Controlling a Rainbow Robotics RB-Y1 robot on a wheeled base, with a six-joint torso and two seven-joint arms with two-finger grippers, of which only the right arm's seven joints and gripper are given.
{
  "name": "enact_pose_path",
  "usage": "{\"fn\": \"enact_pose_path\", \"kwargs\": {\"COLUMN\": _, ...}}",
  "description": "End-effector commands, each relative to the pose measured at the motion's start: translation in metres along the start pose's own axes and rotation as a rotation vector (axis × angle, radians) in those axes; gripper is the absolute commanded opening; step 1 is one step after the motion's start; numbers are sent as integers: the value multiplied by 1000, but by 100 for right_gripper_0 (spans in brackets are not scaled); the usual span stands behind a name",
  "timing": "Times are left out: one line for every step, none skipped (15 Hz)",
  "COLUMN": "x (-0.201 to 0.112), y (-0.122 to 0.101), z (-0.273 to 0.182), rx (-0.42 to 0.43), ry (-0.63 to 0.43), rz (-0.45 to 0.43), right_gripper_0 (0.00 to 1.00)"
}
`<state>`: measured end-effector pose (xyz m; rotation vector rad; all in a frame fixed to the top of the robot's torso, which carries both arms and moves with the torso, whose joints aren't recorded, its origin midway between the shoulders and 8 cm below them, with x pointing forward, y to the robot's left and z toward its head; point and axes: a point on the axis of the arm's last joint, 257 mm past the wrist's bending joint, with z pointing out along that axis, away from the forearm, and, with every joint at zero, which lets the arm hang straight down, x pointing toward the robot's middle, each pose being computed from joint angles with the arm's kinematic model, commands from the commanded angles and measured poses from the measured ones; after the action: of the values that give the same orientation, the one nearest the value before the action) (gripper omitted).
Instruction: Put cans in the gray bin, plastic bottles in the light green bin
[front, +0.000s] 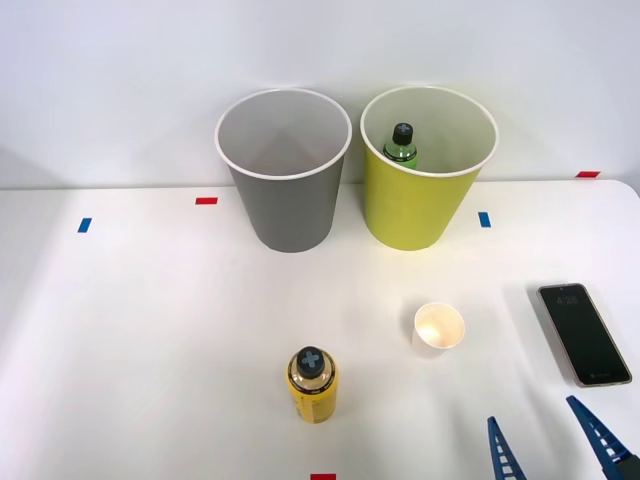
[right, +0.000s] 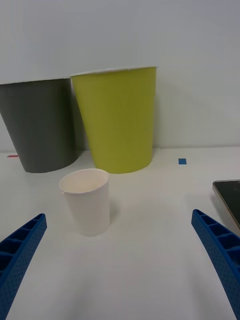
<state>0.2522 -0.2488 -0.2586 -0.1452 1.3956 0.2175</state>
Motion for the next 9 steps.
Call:
{"fn": "enact_pose_path", "kwargs": {"x": 3, "y": -1, "z": -7, "rx": 7, "ry": 18, "rz": -32, "right_gripper_0": 100}}
{"fn": "enact_pose_path", "kwargs": {"x": 4, "y": -1, "z": -9, "rx": 7, "ry": 23, "rz": -40, "right_gripper_0": 100}}
{"fn": "enact_pose_path", "kwargs": {"x": 6, "y": -1, "z": -13, "rx": 10, "ry": 31, "rz": -46, "right_gripper_0": 100}}
{"fn": "enact_pose_path", "kwargs": {"x": 7, "y": -1, "z": -16, "rx": 15, "ry": 40, "rz": -51, "right_gripper_0": 100}}
{"fn": "enact_pose_path", "kwargs": {"x": 9, "y": -1, "z": -20, "rx": 21, "ry": 50, "rz": -54, "right_gripper_0": 100}}
{"fn": "enact_pose_path", "kwargs": {"x": 11, "y": 0, "z": -25, "rx": 29, "ry": 60, "rz": -51, "right_gripper_0": 100}}
{"fn": "enact_pose_path", "kwargs": {"x": 16, "y": 5, "z": -33, "rx": 47, "ry": 77, "rz": -38, "right_gripper_0": 100}}
{"fn": "enact_pose_path", "kwargs": {"x": 19, "y": 9, "z": -40, "rx": 61, "ry": 92, "rz": -28, "right_gripper_0": 100}}
{"fn": "enact_pose_path", "kwargs": {"x": 22, "y": 15, "z": -46, "rx": 72, "ry": 106, "rz": -12, "right_gripper_0": 100}}
